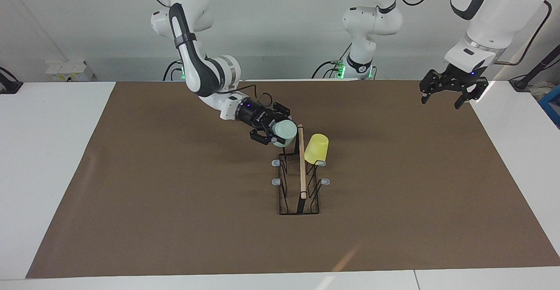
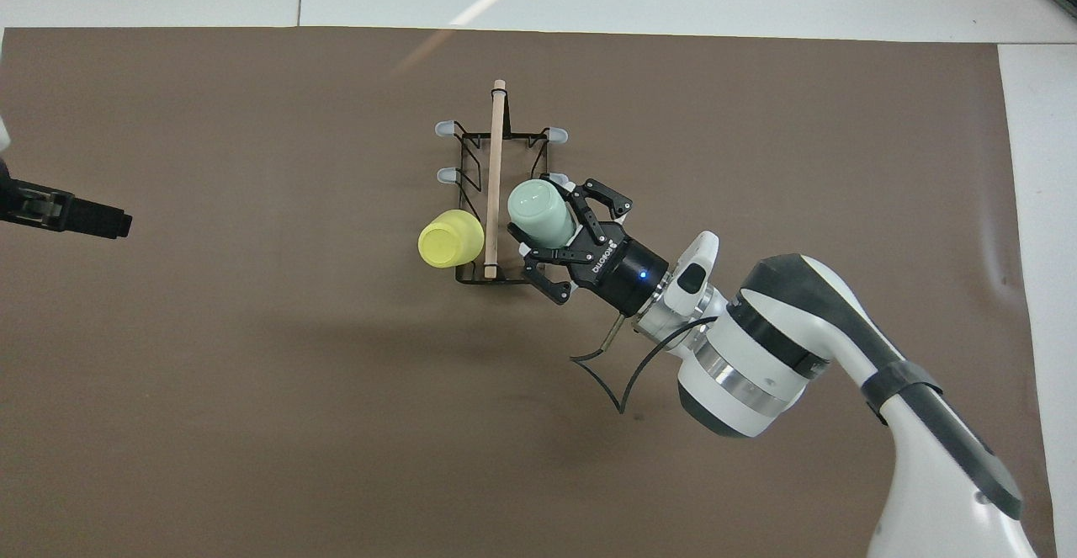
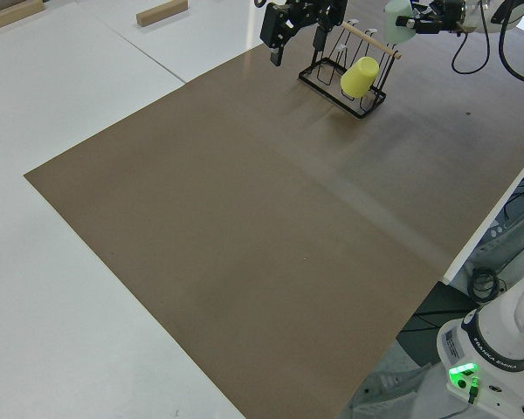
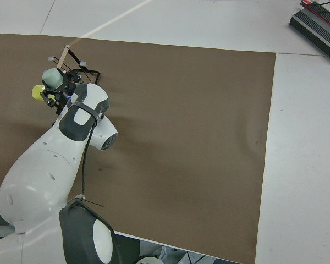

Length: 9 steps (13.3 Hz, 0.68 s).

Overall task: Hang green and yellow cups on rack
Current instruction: 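Lower the green cup onto the rack peg with the right gripper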

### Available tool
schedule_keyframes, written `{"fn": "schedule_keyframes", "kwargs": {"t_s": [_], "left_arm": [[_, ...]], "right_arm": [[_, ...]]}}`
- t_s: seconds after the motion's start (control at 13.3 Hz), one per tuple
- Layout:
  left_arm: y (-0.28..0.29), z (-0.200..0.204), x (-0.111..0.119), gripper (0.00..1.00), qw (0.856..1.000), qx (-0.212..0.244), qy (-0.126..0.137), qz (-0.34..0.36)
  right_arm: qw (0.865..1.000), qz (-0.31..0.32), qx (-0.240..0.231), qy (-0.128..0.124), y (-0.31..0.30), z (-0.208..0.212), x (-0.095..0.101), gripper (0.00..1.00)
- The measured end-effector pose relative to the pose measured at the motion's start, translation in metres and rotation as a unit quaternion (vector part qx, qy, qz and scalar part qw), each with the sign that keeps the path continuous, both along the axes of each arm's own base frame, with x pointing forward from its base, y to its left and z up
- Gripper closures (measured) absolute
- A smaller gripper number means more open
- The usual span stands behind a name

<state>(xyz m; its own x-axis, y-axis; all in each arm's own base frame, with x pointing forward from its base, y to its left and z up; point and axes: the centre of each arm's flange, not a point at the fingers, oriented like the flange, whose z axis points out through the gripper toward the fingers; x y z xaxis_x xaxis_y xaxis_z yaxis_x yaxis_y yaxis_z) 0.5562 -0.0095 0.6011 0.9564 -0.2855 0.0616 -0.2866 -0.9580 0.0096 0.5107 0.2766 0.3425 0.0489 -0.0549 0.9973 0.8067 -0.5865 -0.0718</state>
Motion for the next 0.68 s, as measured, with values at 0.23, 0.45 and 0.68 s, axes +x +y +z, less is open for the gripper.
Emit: {"fn": "schedule_keyframes", "kwargs": {"t_s": [0.23, 0.45, 0.68], "left_arm": [[0.0, 0.0, 0.0, 0.0, 1.0, 0.0, 0.0, 0.0], [0.0, 0.0, 0.0, 0.0, 1.0, 0.0, 0.001, 0.0], [0.0, 0.0, 0.0, 0.0, 1.0, 0.0, 0.001, 0.0]], "right_arm": [[1.0, 0.006, -0.015, -0.009, -0.009, 0.0, 0.007, 0.33], [1.0, 0.001, -0.021, -0.007, -0.019, -0.005, 0.012, 0.33], [1.0, -0.005, -0.011, 0.009, -0.013, -0.015, 0.009, 0.33]]}}
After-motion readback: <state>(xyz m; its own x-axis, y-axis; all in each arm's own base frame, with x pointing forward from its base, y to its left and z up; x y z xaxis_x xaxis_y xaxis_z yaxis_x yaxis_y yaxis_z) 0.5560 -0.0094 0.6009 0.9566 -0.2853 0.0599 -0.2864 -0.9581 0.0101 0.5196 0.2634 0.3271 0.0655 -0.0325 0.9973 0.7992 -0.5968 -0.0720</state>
